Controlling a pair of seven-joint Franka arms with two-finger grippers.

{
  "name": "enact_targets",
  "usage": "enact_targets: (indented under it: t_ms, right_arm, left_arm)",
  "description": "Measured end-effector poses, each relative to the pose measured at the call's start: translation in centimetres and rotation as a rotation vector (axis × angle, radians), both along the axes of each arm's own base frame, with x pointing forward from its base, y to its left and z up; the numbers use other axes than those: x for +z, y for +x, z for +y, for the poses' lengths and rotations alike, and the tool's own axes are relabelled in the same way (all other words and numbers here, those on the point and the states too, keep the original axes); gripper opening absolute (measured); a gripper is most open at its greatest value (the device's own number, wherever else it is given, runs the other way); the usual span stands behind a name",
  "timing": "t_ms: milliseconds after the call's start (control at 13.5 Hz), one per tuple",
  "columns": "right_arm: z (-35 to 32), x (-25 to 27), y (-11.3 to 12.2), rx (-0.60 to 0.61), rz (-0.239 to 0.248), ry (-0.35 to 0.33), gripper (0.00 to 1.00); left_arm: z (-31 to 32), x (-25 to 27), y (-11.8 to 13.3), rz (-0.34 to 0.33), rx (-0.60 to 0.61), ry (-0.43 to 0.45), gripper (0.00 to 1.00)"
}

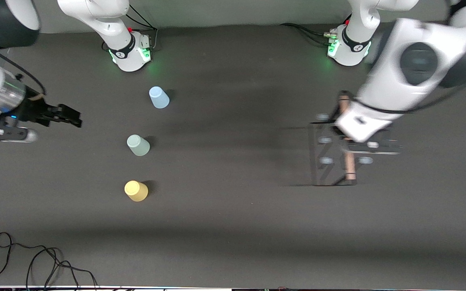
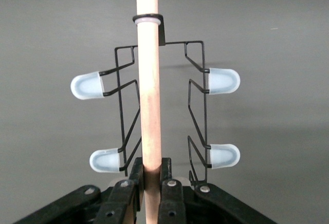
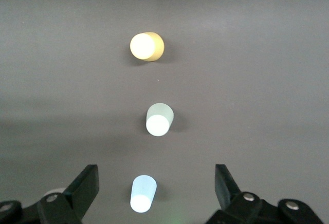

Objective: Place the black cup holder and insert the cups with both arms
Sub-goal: 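Carry the rack to mid-table while the right gripper reaches the mint cup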

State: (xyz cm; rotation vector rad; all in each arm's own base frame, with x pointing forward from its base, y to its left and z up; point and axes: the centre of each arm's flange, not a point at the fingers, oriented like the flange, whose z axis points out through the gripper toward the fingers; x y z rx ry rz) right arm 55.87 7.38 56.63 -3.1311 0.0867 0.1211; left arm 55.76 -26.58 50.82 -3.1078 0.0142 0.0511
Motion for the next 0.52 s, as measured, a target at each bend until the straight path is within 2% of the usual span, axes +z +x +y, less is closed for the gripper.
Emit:
enact_targets:
  t_ms: [148, 371, 520]
  right_arm:
    - [1.0, -4.2, -0.1, 0.016, 0.02, -0.003, 1.0]
    - [0.8, -10.7, -1.6, 0.016, 0.101, -0.014, 1.0]
    - [1.5, -14.0, -2.7, 0.032, 0.134, -0.02, 1.0]
  left_arm:
    - [-8.2, -0.8, -1.6, -0.01, 0.054, -0.013, 0.16]
    - [-19.6, -3.2, -4.9, -0.016, 0.095, -0.035, 0.16]
    - [-25.2, -5.2, -7.1, -0.015, 0.102, -0.041, 0.16]
